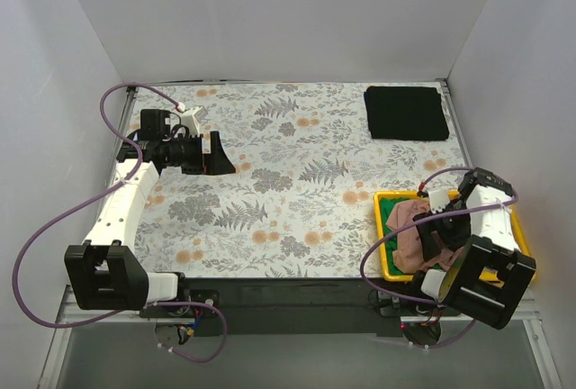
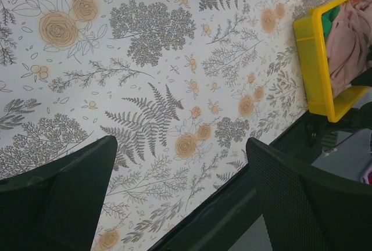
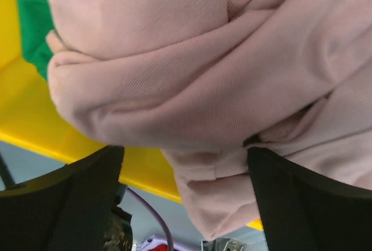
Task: Fold and stack the t-shirts
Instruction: Grab the tshirt from the pile
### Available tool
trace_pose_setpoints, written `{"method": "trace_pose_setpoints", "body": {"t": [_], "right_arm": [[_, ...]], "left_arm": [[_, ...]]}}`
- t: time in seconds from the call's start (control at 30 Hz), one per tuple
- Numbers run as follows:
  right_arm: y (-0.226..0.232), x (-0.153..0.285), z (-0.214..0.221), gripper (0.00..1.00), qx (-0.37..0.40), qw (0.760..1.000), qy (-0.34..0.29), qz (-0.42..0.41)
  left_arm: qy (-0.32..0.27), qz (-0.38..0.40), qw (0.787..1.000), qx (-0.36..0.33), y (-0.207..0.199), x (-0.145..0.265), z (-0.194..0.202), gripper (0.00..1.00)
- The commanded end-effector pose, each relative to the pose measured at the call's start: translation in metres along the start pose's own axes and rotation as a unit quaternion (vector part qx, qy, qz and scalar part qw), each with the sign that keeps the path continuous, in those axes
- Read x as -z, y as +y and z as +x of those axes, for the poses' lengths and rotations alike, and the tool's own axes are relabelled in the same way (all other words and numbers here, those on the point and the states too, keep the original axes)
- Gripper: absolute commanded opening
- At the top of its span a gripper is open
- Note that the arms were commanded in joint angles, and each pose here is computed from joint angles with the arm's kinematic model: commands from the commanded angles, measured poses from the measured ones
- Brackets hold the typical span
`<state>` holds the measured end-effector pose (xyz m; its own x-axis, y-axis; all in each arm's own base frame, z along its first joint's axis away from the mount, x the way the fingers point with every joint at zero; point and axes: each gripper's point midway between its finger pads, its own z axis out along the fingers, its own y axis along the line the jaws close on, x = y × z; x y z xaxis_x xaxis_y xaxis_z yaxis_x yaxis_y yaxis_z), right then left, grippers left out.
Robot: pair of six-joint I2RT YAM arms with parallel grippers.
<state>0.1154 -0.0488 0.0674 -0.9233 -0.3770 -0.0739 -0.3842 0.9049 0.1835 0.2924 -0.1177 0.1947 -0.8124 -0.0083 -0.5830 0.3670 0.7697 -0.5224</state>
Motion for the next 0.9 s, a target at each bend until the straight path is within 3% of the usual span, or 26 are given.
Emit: {"method": "trace_pose_setpoints", "body": {"t": [0.0,0.07,0.1,0.13,0.17,0.2,0.33,0.47,0.67,0.77,0.8,0.87], "right_arm": [[-0.012,-0.011,-0.002,0.86,0.006,1.000,-0.001,0.019],[-0.014,-0.007,-0.005,0.65,0.008,1.000,-0.005,0.023],[-0.016,-0.003,-0.008,0.38,0.009,1.000,-0.011,0.028],[-0.019,0.006,-0.014,0.23,0.012,0.999,-0.021,0.035],[-0.020,0.012,-0.017,0.09,0.015,0.999,-0.027,0.037],[-0.021,0.020,-0.023,0.02,0.018,0.998,-0.037,0.040],[-0.020,0.071,-0.054,0.01,0.037,0.993,-0.096,0.049],[-0.018,0.144,-0.099,0.01,0.054,0.974,-0.204,0.082],[-0.004,0.243,-0.155,0.01,0.101,0.923,-0.354,0.113],[0.021,0.300,-0.194,0.01,0.124,0.886,-0.439,0.080],[0.020,0.296,-0.200,0.01,0.124,0.888,-0.439,0.061],[0.044,0.331,-0.217,0.01,0.150,0.862,-0.482,0.047]], "left_arm": [[-0.006,0.011,1.000,-0.008,-0.006,0.003,-0.005,0.93],[-0.006,0.011,1.000,-0.008,-0.005,0.003,-0.005,0.93],[-0.005,0.011,1.000,-0.007,-0.005,0.003,-0.004,0.93],[-0.005,0.011,1.000,-0.007,-0.005,0.003,-0.003,0.93],[-0.006,0.011,1.000,-0.007,-0.005,0.003,-0.004,0.93],[-0.007,0.011,1.000,-0.008,-0.005,0.003,-0.004,0.93],[-0.008,0.010,1.000,-0.009,-0.006,0.005,-0.004,0.93],[-0.009,0.009,1.000,-0.009,-0.007,0.006,-0.004,0.93],[-0.015,0.003,1.000,-0.008,-0.007,0.008,-0.007,0.93],[-0.020,0.003,1.000,-0.008,-0.008,0.010,-0.011,0.93],[-0.022,0.005,1.000,-0.008,-0.009,0.010,-0.013,0.93],[-0.026,0.008,1.000,-0.004,-0.009,0.012,-0.017,0.93]]}}
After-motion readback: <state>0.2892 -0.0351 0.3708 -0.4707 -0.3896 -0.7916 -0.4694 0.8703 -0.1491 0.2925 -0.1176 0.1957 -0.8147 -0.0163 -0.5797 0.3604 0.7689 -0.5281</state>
